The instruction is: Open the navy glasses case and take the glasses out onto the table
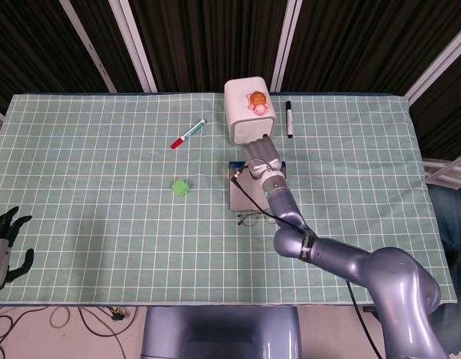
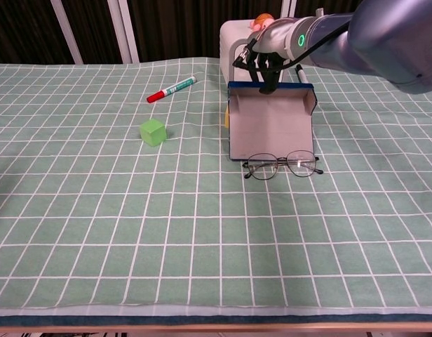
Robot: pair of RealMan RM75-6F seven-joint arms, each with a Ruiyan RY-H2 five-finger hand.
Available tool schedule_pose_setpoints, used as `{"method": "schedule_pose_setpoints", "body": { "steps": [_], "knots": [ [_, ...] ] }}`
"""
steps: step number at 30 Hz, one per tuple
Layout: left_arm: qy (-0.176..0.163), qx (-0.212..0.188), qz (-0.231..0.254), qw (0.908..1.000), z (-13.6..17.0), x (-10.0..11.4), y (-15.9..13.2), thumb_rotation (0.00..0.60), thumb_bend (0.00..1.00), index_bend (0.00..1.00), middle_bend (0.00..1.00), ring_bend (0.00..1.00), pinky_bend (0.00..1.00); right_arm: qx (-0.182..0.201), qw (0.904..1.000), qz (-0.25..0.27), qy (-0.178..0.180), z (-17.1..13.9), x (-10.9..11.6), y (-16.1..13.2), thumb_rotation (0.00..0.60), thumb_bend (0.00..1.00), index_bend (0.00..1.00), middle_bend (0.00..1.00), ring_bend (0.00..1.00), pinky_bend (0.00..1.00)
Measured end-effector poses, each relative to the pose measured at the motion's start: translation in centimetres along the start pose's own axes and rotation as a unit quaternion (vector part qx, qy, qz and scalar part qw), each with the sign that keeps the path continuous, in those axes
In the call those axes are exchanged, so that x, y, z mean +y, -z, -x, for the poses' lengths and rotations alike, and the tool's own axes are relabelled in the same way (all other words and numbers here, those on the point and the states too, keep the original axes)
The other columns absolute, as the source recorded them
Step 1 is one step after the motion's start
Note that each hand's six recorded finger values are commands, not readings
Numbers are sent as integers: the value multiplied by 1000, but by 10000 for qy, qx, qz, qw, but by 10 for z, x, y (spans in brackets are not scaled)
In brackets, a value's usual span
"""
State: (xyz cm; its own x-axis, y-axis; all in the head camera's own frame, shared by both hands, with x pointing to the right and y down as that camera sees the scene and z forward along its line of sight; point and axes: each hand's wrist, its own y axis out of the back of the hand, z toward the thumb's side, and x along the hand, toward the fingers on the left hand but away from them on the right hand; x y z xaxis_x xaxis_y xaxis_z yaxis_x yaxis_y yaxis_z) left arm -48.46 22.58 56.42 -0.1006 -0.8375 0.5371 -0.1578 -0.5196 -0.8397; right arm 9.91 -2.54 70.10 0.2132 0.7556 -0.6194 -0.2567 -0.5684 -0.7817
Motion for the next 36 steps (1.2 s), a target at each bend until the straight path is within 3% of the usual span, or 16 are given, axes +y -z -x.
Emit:
{"method": "schedule_pose_setpoints", "body": {
  "steps": [13,24,36],
  "knots": [
    [-3,25,-7,10000,0,0,1,600,464,158,0,0,23,-116,9995,-45,274,7,20,15,600,456,516,508,399,236],
    [-15,56,-13,10000,-1,0,1,600,463,158,0,0,23,-381,9986,-3,362,2,51,80,600,456,515,506,394,236],
    [-46,75,-52,9999,-1,0,2,600,464,158,0,0,24,-647,9972,-316,225,-4,28,141,600,455,515,499,379,236]
  ]
}}
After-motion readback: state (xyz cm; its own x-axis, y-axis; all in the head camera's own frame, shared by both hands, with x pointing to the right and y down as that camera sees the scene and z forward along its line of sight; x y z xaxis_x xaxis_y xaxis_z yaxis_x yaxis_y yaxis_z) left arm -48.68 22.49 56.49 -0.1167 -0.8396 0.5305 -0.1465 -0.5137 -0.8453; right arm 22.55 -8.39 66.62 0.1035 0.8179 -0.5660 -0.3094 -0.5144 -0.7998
